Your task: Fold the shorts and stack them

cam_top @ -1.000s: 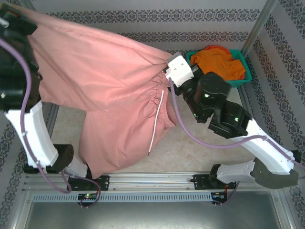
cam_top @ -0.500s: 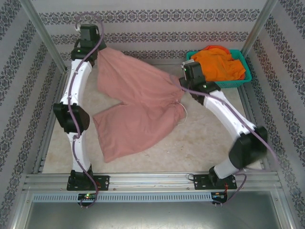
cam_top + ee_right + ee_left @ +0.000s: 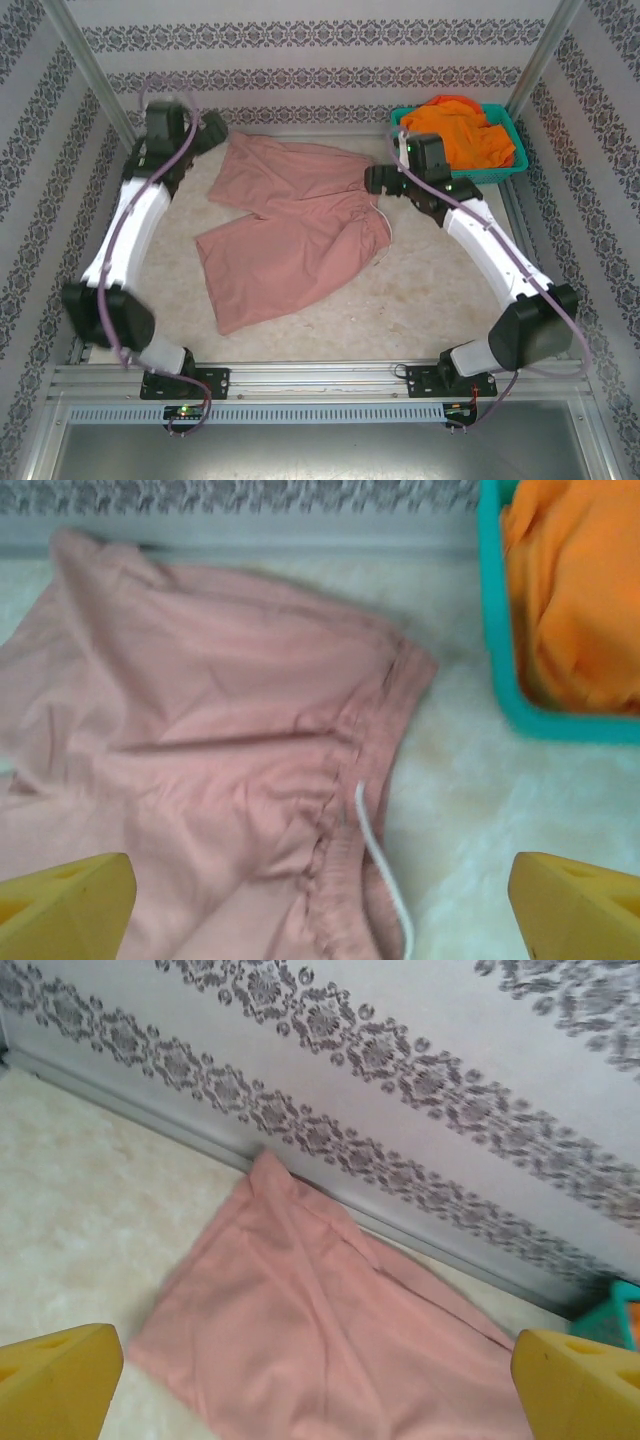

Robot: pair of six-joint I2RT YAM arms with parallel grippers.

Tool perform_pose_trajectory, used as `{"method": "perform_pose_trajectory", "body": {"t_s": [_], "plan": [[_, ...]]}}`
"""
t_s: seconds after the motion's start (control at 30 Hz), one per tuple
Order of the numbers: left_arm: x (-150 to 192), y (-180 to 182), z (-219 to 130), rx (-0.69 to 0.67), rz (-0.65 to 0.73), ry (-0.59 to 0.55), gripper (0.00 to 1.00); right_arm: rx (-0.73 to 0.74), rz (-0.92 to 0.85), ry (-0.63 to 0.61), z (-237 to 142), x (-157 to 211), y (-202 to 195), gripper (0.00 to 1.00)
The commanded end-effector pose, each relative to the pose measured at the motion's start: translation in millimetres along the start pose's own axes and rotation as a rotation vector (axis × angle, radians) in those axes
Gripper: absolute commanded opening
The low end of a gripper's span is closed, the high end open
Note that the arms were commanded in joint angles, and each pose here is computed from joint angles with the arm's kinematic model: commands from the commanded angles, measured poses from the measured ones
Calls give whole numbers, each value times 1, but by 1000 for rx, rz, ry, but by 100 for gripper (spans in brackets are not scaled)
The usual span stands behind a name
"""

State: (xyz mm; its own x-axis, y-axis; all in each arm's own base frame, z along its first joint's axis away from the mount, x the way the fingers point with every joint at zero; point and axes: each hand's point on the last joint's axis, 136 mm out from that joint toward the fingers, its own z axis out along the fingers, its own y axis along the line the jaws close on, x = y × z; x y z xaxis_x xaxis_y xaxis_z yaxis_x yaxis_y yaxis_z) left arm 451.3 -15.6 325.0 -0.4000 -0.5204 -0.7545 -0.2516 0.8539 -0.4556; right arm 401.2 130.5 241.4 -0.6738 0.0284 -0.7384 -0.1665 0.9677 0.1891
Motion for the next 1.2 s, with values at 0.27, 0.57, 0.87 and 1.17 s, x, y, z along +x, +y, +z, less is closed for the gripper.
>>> {"method": "perform_pose_trajectory", "body": {"t_s": [0.27, 0.57, 0.87, 1.17], "plan": [[237, 99, -20, -116, -198, 403, 100, -65, 160, 370, 52, 129, -16, 96], [277, 133, 7, -197, -182, 431, 100, -41, 189, 479, 85, 150, -36, 83], [277, 157, 33, -264, -212, 452, 100, -107, 206, 529, 95, 160, -30, 56], [277, 166, 48, -292, -223, 467, 100, -169, 254, 560, 106, 170, -20, 41]]}}
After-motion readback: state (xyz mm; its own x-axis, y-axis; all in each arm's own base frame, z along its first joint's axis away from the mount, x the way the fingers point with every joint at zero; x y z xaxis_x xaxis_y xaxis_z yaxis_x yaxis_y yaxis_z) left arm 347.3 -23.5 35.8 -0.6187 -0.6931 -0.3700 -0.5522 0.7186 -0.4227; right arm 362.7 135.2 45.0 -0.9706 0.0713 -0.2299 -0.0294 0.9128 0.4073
